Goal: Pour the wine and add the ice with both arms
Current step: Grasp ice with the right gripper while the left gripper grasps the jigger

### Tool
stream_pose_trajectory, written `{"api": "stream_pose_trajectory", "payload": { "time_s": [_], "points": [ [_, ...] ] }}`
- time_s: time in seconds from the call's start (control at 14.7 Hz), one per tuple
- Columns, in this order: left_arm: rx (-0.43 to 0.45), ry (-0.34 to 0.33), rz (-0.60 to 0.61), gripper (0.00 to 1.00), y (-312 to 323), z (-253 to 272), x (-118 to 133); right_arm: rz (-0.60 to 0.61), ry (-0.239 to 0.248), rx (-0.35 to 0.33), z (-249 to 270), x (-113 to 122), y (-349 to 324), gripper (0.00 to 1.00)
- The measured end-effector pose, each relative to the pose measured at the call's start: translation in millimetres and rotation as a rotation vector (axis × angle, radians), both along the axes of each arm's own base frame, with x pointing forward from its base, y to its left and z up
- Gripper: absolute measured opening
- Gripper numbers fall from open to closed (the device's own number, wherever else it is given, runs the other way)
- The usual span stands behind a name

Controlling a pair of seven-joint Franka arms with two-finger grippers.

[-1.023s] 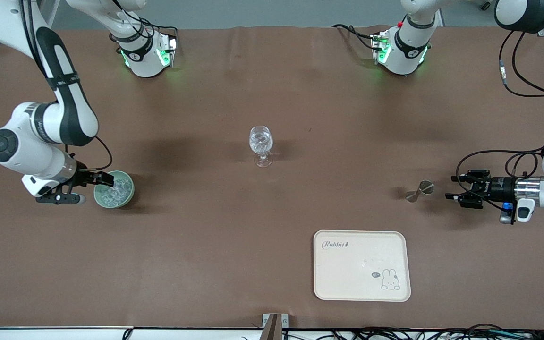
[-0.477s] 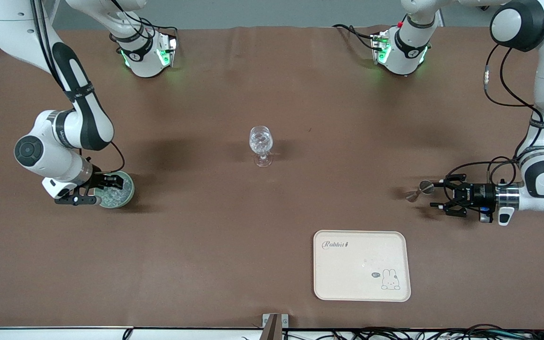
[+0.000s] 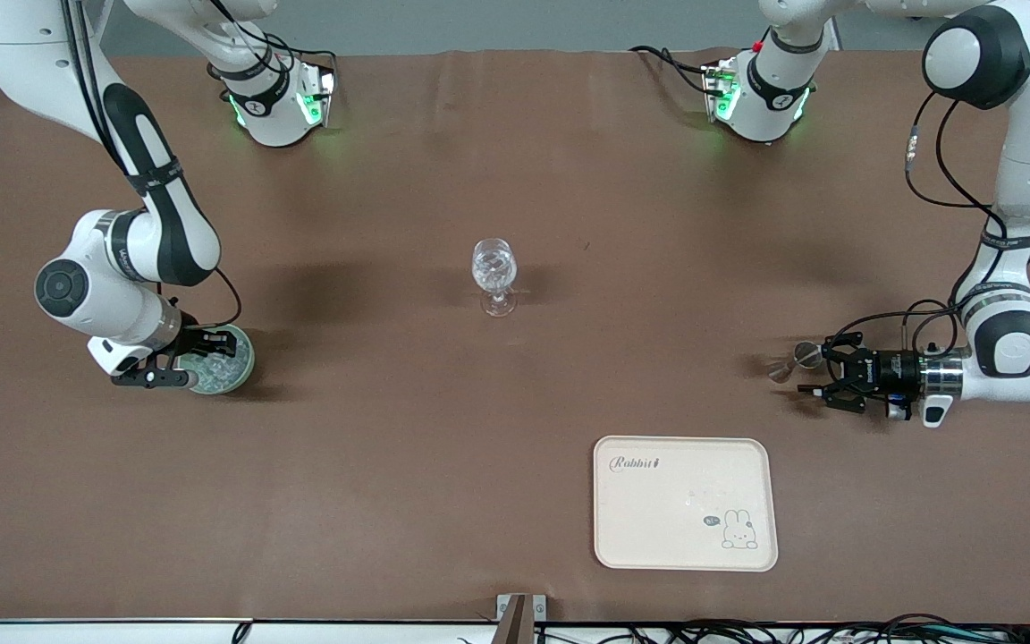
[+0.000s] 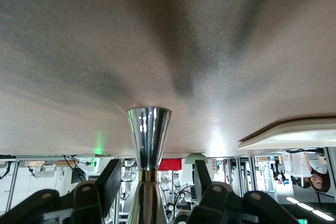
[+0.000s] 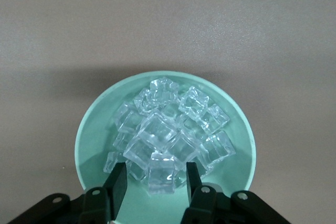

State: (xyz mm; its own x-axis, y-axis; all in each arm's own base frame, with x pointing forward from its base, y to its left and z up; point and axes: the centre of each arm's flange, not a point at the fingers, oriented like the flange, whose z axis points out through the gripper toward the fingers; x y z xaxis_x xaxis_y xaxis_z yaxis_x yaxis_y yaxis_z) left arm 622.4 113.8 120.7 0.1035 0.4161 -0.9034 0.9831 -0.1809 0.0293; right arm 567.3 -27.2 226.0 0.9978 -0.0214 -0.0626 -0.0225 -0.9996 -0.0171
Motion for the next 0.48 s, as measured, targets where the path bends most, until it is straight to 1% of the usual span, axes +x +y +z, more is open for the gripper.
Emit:
{"api": "stream_pose_trajectory", "payload": {
  "time_s": [0.07,0.27,0.34,0.41,0.48],
  "points": [
    [-0.003,0.004,-0.003,0.61,-2.5,-1.5,-1.2,-0.001,-0.003,-0.001,-0.4,0.3,-0.3,0.54],
    [-0.007,0.009,-0.007,0.59,-5.7,-2.9,-2.5,-0.001,-0.007,-0.002,-2.4,0.4,-0.8,0.54],
    [-0.009,0.009,-0.009,0.55,-7.5,-3.1,-2.4,-0.001,-0.007,-0.002,-2.6,0.4,-0.9,0.54],
    [-0.01,0.01,-0.012,0.54,-9.4,-3.3,-2.4,0.0,-0.007,-0.002,-2.6,0.3,-0.9,0.54],
    [-0.011,0.01,-0.014,0.48,-11.1,-3.5,-2.5,0.0,-0.007,-0.002,-2.7,0.3,-0.9,0.52]
  ]
}}
